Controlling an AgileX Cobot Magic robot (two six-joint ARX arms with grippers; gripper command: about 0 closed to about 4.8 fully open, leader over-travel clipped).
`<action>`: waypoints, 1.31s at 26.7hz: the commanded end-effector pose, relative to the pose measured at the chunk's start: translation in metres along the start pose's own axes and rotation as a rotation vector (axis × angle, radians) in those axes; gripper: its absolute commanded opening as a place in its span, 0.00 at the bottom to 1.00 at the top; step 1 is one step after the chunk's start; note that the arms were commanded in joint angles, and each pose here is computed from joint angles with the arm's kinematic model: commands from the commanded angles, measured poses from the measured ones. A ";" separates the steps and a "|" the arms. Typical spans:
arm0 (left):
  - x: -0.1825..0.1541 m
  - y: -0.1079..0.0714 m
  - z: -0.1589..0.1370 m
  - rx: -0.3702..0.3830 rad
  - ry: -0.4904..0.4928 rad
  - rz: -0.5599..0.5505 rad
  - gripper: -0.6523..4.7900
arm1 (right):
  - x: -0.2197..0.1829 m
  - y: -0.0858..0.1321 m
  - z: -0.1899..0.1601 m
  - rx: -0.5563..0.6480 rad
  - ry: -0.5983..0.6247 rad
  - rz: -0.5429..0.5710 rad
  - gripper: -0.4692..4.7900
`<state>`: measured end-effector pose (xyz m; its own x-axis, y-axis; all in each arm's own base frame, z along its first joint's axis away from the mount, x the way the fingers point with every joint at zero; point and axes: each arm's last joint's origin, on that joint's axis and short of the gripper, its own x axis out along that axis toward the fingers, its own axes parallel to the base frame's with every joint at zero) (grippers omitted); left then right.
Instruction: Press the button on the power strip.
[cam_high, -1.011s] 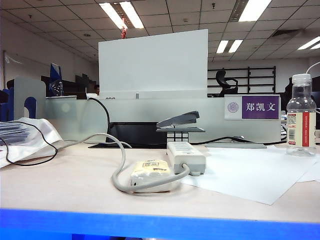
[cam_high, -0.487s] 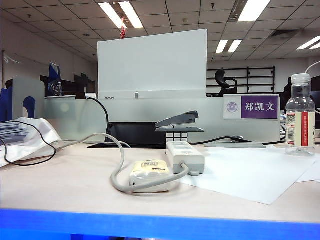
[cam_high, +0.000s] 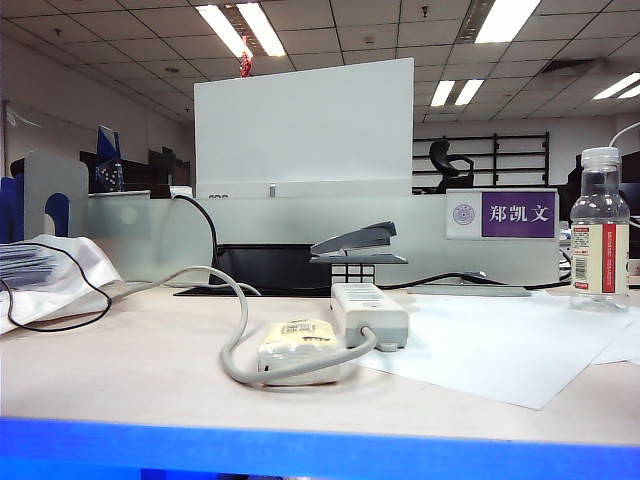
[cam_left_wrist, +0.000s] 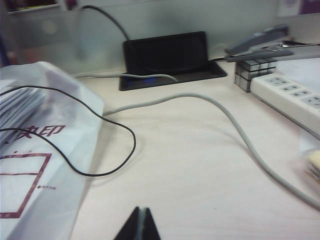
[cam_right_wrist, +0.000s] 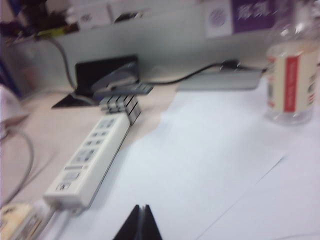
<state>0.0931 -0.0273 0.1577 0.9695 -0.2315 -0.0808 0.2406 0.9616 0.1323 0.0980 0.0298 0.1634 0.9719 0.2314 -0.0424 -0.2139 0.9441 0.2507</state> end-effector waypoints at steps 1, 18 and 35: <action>0.000 0.006 0.003 -0.031 -0.029 0.051 0.11 | 0.000 -0.001 0.004 0.003 -0.047 -0.057 0.10; -0.001 0.017 0.001 -0.043 -0.018 0.135 0.11 | 0.000 -0.003 0.003 -0.071 -0.041 -0.118 0.10; -0.001 0.017 0.001 -0.043 -0.018 0.135 0.11 | 0.000 -0.003 0.003 -0.071 -0.041 -0.118 0.10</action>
<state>0.0966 -0.0111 0.1598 0.9936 -0.0958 -0.0593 0.1014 0.9897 0.1010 0.0986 0.0258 0.1635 0.9933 0.1079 -0.0409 -0.0989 0.9788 0.1794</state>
